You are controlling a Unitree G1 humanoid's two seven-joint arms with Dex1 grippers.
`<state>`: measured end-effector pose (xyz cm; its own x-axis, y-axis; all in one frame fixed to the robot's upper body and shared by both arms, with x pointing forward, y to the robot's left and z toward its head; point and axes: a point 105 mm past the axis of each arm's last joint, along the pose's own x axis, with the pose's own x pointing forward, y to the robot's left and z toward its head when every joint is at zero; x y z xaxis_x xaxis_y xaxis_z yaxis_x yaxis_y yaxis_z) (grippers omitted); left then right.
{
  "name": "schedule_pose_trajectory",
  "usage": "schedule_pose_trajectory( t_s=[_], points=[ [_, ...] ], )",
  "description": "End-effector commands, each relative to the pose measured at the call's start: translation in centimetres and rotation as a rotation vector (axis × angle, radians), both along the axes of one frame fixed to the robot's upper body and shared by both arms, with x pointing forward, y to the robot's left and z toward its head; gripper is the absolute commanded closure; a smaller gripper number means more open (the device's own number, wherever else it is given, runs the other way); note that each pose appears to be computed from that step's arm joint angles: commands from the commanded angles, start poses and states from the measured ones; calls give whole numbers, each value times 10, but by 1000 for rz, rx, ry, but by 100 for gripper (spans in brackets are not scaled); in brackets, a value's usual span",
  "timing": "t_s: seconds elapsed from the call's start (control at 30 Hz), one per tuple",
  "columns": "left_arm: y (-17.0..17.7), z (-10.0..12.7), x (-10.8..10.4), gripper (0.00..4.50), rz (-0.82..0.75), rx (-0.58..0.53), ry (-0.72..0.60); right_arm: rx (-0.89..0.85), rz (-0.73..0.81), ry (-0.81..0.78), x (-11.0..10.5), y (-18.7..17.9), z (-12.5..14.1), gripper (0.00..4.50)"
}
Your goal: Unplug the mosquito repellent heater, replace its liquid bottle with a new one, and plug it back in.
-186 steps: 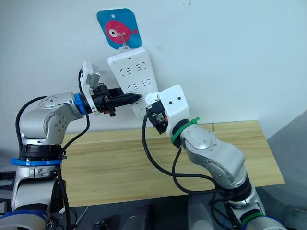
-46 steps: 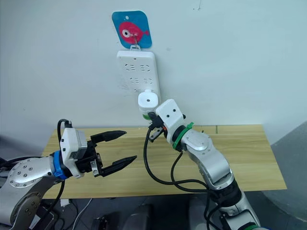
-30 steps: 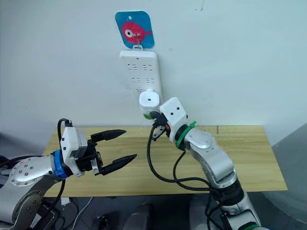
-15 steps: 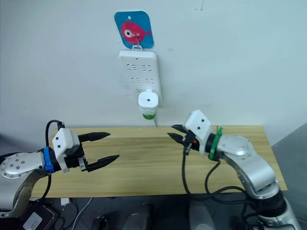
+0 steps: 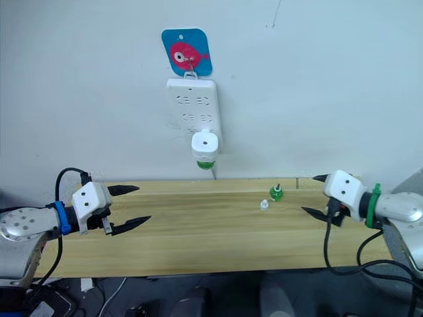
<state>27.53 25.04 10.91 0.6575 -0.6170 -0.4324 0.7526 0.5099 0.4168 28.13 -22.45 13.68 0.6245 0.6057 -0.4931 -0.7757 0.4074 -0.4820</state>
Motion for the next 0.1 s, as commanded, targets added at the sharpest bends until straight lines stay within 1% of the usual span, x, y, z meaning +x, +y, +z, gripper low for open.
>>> schedule_pose_trajectory(
  t_s=[0.03, 0.1],
  points=[
    [-7, 10, 3, 0, 5, -15, -38, -25, 31, -34, 1, -7, 9, 2],
    [-9, 13, 0, 0, -3, -45, -25, -25, 37, -35, 2, -9, 10, 2]
  ],
)
